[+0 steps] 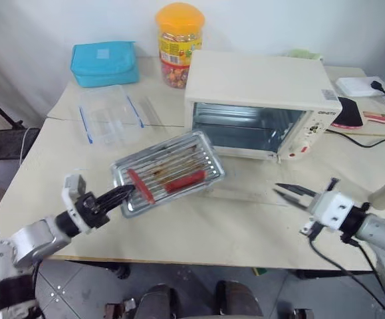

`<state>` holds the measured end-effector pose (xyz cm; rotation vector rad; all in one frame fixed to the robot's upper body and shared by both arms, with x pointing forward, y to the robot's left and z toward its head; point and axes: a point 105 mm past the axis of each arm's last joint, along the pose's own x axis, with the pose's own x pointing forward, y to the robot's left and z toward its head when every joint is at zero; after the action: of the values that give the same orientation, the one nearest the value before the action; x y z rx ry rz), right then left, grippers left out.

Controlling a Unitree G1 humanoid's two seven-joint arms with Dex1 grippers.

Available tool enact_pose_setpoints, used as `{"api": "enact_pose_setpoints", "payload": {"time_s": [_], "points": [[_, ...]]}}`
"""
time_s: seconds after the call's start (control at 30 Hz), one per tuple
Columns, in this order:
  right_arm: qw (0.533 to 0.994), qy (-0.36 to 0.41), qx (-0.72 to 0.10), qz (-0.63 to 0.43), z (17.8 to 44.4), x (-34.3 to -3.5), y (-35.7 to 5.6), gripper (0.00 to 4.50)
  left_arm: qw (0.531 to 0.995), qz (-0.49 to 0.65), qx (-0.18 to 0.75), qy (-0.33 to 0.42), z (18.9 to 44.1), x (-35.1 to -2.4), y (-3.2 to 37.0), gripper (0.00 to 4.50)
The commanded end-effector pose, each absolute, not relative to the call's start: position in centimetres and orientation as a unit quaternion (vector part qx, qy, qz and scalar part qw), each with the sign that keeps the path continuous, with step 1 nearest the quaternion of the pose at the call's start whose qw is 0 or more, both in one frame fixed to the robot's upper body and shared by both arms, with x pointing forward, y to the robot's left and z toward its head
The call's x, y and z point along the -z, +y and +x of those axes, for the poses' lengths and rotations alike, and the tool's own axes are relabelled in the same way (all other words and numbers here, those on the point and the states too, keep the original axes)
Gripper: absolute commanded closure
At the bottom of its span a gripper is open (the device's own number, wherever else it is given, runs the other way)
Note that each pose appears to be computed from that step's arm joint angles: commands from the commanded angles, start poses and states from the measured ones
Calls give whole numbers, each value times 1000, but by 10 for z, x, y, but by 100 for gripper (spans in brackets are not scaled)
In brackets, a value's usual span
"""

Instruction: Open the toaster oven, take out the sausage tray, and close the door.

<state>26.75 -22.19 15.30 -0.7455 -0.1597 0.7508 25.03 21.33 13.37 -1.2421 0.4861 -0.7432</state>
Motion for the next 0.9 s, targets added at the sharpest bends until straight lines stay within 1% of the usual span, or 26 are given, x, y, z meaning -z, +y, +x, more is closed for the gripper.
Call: {"api": "enact_pose_setpoints", "payload": {"time_s": [0.03,0.17,0.27,0.4,0.5,0.63,0.67,0.73,0.9], "points": [[880,-56,-351,-317,274,-151,-248,448,738,-569,331,149,237,-150,232,450],[886,-22,-354,-297,284,-141,-264,448,750,-584,285,124,219,-139,245,450],[885,20,-369,-283,289,-128,-272,448,756,-596,255,88,209,-137,252,450],[875,72,-404,-257,290,-107,-270,448,757,-617,214,28,207,-137,256,450],[865,88,-441,-223,290,-100,-260,448,753,-631,189,10,205,-134,252,450],[863,76,-466,-179,293,-107,-248,448,749,-640,175,0,207,-134,247,450],[860,84,-475,-167,291,-107,-246,448,749,-641,171,-2,208,-134,247,450],[864,75,-476,-147,293,-114,-242,448,748,-643,167,-3,207,-133,246,450],[885,-6,-453,-105,302,-151,-235,448,744,-649,160,7,204,-127,242,450]]}}
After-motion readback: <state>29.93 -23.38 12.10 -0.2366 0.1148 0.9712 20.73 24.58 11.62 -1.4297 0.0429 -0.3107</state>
